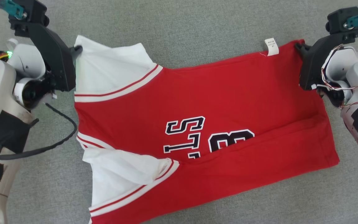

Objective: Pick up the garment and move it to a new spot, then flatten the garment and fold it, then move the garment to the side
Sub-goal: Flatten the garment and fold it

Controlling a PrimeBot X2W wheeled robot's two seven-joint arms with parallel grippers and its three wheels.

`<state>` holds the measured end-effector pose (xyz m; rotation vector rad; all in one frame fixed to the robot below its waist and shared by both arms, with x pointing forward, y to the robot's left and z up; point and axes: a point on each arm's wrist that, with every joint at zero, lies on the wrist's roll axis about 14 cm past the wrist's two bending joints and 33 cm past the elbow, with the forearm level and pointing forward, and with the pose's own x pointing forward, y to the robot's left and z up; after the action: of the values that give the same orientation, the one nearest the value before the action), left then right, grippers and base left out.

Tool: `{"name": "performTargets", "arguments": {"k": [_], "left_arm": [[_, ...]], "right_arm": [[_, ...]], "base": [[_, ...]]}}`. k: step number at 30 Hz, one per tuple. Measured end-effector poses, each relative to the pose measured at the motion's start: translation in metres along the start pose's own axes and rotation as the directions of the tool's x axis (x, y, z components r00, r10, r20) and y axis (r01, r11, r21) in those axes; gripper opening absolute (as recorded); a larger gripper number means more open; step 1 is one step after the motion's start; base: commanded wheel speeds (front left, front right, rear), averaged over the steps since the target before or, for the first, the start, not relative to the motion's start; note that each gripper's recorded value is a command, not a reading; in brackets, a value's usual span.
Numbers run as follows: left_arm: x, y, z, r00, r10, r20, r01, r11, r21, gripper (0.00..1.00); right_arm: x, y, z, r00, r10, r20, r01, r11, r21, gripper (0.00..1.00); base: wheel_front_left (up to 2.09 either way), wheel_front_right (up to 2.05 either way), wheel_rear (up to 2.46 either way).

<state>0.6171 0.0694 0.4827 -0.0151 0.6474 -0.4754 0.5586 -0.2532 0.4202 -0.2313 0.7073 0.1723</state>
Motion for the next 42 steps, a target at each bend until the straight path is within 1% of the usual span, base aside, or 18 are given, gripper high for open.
{"name": "performTargets", "arguments": {"k": [7,11,15,18,24,28,32,34,42], "left_arm": [[-0.005,0.003,0.024,0.996,0.006,0.093,-0.009,1.000,0.030,0.00],[-0.010,0.008,0.038,0.988,0.014,0.151,-0.021,0.999,0.043,0.00],[-0.015,0.012,0.048,0.979,0.019,0.203,-0.028,0.999,0.039,0.00],[-0.019,0.014,0.049,0.978,0.018,0.208,-0.024,0.999,0.027,0.00],[-0.026,0.010,0.039,0.979,-0.009,0.201,0.009,1.000,0.002,0.00],[-0.039,0.007,0.030,0.975,-0.032,0.220,0.037,0.999,-0.020,0.00],[-0.061,-0.004,0.016,0.971,-0.061,0.230,0.068,0.997,-0.023,0.00],[-0.072,-0.011,0.010,0.968,-0.075,0.238,0.088,0.995,-0.043,0.00],[-0.112,-0.040,-0.010,0.961,-0.109,0.254,0.127,0.991,-0.053,0.00]], "right_arm": [[-0.002,-0.009,0.026,0.994,-0.020,0.103,0.018,1.000,0.014,0.00],[-0.004,-0.016,0.048,0.979,-0.034,0.201,0.032,0.999,0.016,0.00],[-0.006,-0.017,0.063,0.961,-0.037,0.276,0.020,0.998,0.062,0.00],[-0.007,-0.013,0.067,0.955,-0.022,0.295,-0.008,0.995,0.102,0.00],[-0.010,-0.008,0.051,0.965,0.007,0.264,-0.049,0.987,0.153,0.00],[-0.016,-0.005,0.038,0.970,0.032,0.242,-0.077,0.981,0.177,0.00],[-0.026,-0.004,0.021,0.975,0.056,0.213,-0.100,0.974,0.202,0.00],[-0.030,-0.004,0.016,0.977,0.062,0.203,-0.105,0.973,0.205,0.00],[-0.043,0.000,0.000,0.981,0.092,0.170,-0.127,0.969,0.212,0.00]], "base": [[0.00,0.00,0.00],[0.00,0.00,0.00],[0.00,0.00,0.00],[0.00,0.00,0.00],[0.00,0.00,0.00],[0.00,0.00,0.00],[0.00,0.00,0.00],[0.00,0.00,0.00],[0.00,0.00,0.00]]}}
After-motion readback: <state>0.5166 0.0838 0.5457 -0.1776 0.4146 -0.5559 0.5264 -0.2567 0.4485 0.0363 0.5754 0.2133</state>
